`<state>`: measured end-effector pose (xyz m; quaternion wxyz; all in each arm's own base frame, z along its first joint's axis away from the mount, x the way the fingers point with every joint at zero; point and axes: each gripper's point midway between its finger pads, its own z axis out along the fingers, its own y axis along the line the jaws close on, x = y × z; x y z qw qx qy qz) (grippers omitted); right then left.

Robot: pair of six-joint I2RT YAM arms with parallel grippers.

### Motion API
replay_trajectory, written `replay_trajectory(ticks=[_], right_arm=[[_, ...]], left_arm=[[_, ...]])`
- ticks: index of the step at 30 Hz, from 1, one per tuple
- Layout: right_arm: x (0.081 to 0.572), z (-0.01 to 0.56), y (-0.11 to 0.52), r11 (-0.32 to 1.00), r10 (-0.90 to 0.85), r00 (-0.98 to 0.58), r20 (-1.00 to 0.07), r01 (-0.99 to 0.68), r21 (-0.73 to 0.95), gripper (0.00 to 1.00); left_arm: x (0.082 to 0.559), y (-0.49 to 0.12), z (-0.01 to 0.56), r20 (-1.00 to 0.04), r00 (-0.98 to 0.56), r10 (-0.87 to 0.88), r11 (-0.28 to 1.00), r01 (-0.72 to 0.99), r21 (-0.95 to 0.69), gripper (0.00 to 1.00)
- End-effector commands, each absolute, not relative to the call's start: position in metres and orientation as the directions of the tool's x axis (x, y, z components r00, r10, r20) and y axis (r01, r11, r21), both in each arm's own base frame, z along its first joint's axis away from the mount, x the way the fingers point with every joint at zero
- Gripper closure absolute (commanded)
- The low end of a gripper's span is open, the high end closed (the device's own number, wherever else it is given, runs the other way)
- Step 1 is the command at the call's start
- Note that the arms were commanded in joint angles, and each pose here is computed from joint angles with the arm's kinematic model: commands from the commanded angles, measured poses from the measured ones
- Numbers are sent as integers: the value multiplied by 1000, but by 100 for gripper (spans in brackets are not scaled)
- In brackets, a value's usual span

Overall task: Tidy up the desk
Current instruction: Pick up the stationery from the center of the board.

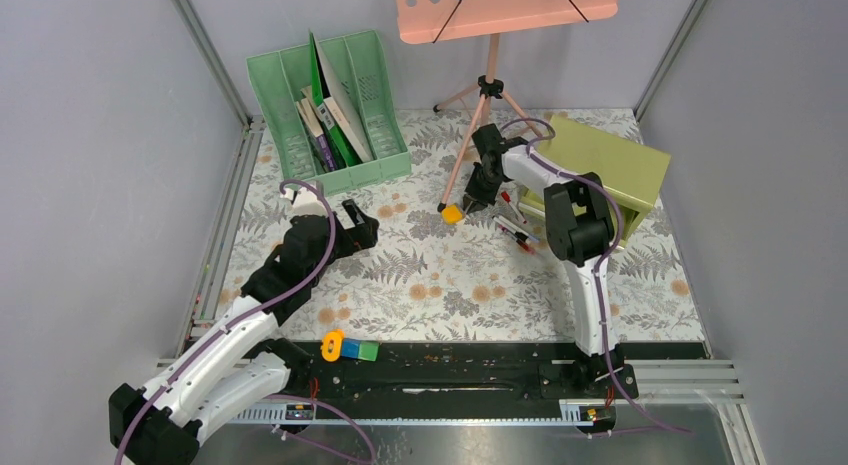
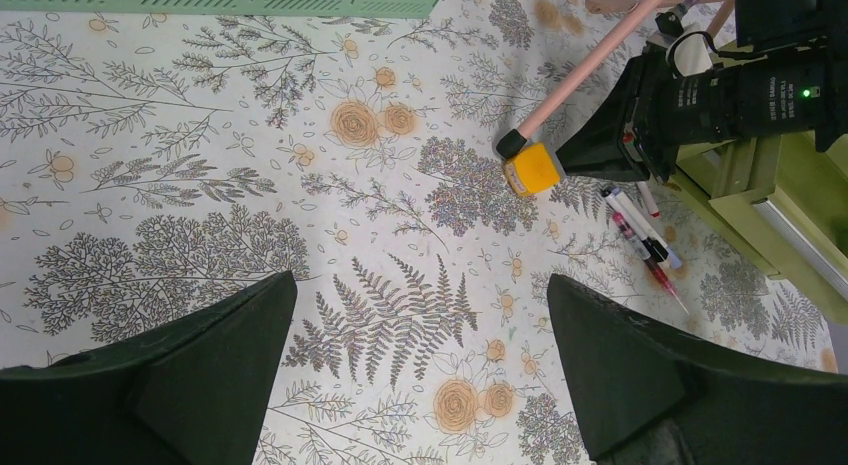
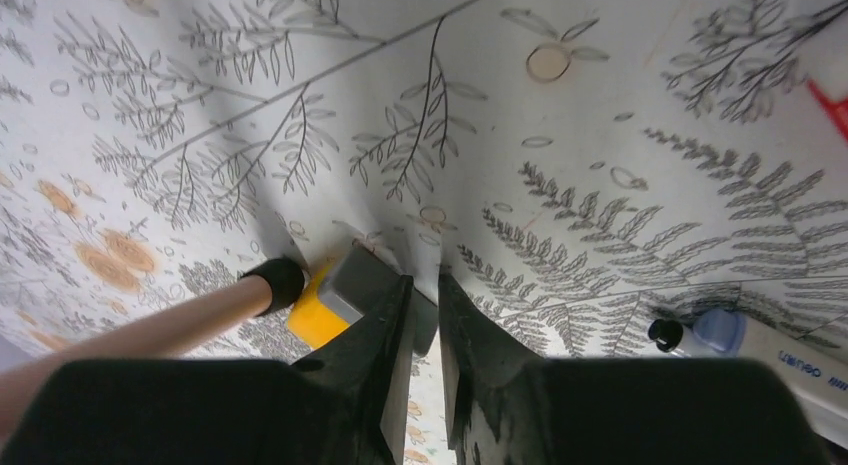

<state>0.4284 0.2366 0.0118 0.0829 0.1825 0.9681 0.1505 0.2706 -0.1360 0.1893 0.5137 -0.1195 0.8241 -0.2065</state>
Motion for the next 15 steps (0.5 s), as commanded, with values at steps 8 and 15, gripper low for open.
replay_trajectory(ticks=[8,15], right_arm=[[399,53,265,939,190,-957,-219,112,324,75],[389,68,243,972,148,-944,-295,84,220,54]], left_arm=[[278,-133,203,-812,-399,-426,883,13,-469,1],[278,-133,204,-813,-393,-429,882,10,-470,1]])
